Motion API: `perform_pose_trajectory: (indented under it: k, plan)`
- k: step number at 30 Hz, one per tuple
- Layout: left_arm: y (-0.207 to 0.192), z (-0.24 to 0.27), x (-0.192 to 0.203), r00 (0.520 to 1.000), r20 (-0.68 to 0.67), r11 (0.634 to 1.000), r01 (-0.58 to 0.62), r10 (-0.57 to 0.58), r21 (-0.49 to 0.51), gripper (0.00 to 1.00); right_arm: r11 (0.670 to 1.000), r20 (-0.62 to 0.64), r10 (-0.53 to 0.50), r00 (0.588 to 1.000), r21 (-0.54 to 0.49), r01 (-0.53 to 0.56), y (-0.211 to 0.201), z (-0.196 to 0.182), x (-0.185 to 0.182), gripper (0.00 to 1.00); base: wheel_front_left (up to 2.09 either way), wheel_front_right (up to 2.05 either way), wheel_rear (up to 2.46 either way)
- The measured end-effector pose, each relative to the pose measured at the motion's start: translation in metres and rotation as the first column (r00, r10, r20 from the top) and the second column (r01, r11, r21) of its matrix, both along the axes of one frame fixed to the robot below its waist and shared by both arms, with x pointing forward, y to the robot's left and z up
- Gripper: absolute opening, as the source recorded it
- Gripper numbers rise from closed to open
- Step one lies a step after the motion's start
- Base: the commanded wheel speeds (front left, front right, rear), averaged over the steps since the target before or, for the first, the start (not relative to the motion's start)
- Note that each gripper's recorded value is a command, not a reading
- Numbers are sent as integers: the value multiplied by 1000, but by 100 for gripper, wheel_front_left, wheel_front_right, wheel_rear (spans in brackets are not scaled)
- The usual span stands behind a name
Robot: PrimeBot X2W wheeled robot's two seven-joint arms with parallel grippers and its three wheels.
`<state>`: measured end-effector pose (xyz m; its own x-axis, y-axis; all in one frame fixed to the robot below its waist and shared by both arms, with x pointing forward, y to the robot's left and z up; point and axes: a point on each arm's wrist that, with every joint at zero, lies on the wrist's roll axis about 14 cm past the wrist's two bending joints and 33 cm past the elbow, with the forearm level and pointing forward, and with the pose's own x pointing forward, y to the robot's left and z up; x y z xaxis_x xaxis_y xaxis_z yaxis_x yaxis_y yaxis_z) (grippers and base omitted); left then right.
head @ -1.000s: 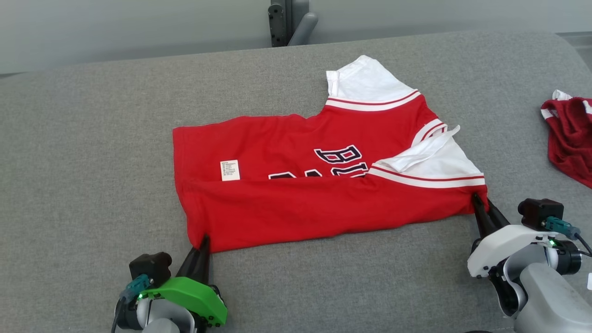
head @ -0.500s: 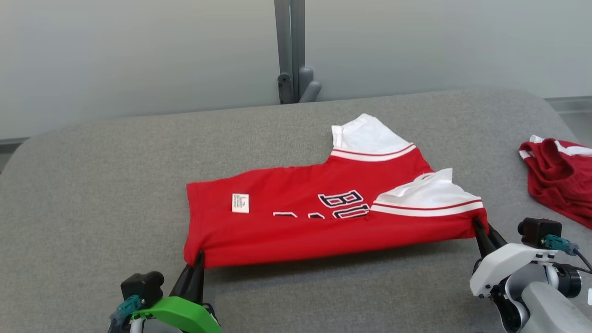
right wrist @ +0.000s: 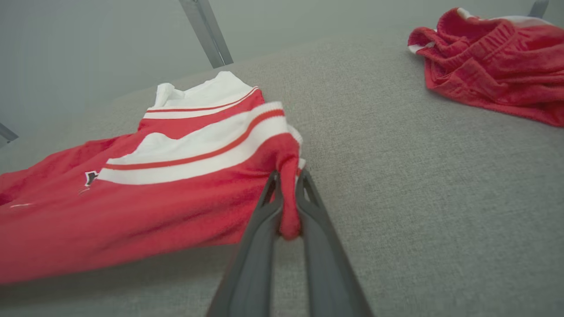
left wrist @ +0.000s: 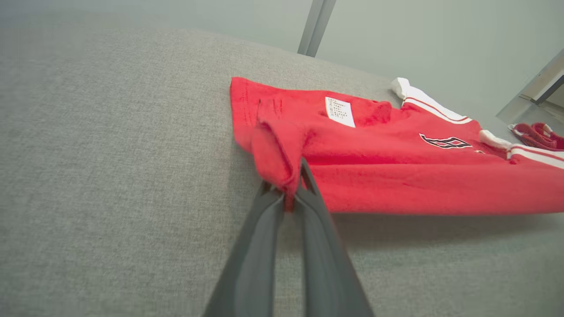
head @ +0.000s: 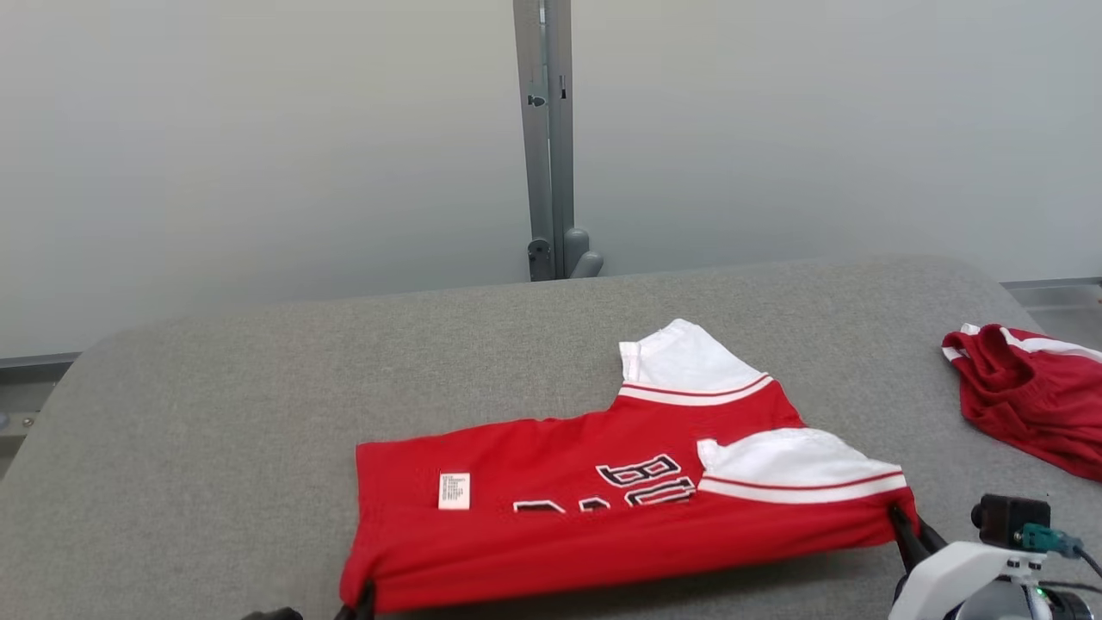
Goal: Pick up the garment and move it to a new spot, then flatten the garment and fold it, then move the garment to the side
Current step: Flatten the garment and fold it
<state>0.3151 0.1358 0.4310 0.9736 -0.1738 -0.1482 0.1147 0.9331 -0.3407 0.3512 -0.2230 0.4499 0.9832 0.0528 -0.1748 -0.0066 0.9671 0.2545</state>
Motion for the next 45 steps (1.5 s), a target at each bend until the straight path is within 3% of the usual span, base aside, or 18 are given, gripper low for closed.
perform_pose_trajectory:
  k: [12,13,14,16,23,34,45]
  plan:
    - [3,-52,-28,985,-174,1000,-11,13,8,0,999,-166,32,986,16,-29,8,-55,-32,0,0,0,0]
    - [4,-57,-29,981,-192,1000,-9,12,16,0,999,-176,32,984,16,-30,8,-58,-33,27,0,0,0]
    - [4,-59,-30,980,-201,1000,-10,14,20,20,999,-181,35,983,12,-33,8,-60,-34,100,0,0,0]
    - [5,-65,-32,975,-221,1000,-11,16,22,100,1000,-182,28,983,-2,-29,3,-60,-33,100,0,0,0]
    - [17,-55,-18,982,-184,998,-31,41,55,100,999,-105,2,994,-52,-8,-15,-34,-7,100,0,0,0]
    - [26,-24,36,996,-87,993,-17,28,119,100,993,20,77,997,-92,-75,17,4,40,100,0,0,0]
    - [15,-10,109,995,-83,980,69,-54,185,100,971,101,170,980,-187,-149,47,37,100,100,0,0,0]
